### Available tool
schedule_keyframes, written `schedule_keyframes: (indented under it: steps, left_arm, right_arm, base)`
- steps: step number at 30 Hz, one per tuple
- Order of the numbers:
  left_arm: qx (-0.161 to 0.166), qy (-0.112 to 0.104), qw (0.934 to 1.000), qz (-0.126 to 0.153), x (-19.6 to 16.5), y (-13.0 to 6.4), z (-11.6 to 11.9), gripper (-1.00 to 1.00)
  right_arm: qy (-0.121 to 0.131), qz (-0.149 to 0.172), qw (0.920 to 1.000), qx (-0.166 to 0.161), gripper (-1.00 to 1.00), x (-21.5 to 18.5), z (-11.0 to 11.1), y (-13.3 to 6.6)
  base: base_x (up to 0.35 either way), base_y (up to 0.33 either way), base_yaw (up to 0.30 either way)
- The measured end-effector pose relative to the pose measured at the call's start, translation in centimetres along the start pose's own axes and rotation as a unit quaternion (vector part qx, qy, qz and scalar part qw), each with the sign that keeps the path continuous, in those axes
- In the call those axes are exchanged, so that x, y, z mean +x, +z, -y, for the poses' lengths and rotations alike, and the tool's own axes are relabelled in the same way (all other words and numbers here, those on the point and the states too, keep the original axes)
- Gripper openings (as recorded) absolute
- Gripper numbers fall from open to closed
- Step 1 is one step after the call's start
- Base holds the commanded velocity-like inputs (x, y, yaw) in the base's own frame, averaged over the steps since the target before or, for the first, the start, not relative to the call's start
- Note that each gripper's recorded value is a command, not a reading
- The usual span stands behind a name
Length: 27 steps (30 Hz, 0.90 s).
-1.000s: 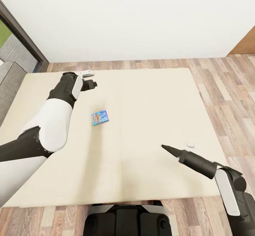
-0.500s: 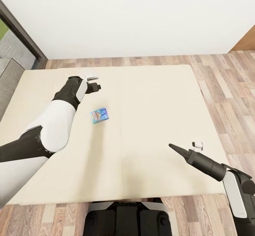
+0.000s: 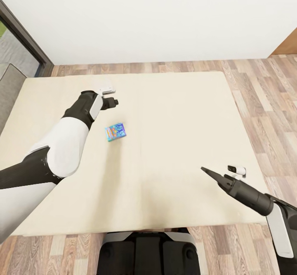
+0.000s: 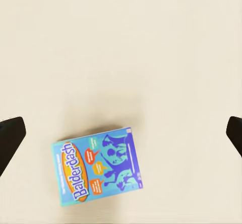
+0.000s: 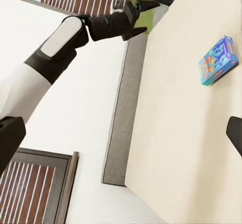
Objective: Put all the toys in the child's room - the three board games (two on the bed and one on the table), the two jigsaw puzzles on the table, and the tennis ball on the table - inside the toy box on the table in the child's room.
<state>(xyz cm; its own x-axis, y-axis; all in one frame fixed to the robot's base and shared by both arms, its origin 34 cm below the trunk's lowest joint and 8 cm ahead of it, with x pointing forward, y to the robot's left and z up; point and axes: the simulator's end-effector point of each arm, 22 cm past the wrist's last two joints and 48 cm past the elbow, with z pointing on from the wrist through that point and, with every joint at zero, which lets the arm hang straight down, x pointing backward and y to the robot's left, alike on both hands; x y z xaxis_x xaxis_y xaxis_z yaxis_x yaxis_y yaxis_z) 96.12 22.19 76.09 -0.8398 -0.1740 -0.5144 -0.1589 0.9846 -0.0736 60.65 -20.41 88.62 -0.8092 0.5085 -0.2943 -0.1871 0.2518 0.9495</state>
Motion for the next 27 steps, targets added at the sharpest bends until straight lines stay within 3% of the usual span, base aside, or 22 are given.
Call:
schedule_keyframes:
  steps: [27]
  left_arm:
    - [-0.002, 0.001, 0.9998, -0.021, 3.5, 2.9, -0.2, 1.0]
  right_arm:
    - [0.015, -0.001, 0.9997, 0.016, 1.0, 1.0, 2.2, -0.6]
  base:
    - [0.0, 0.0, 0.0]
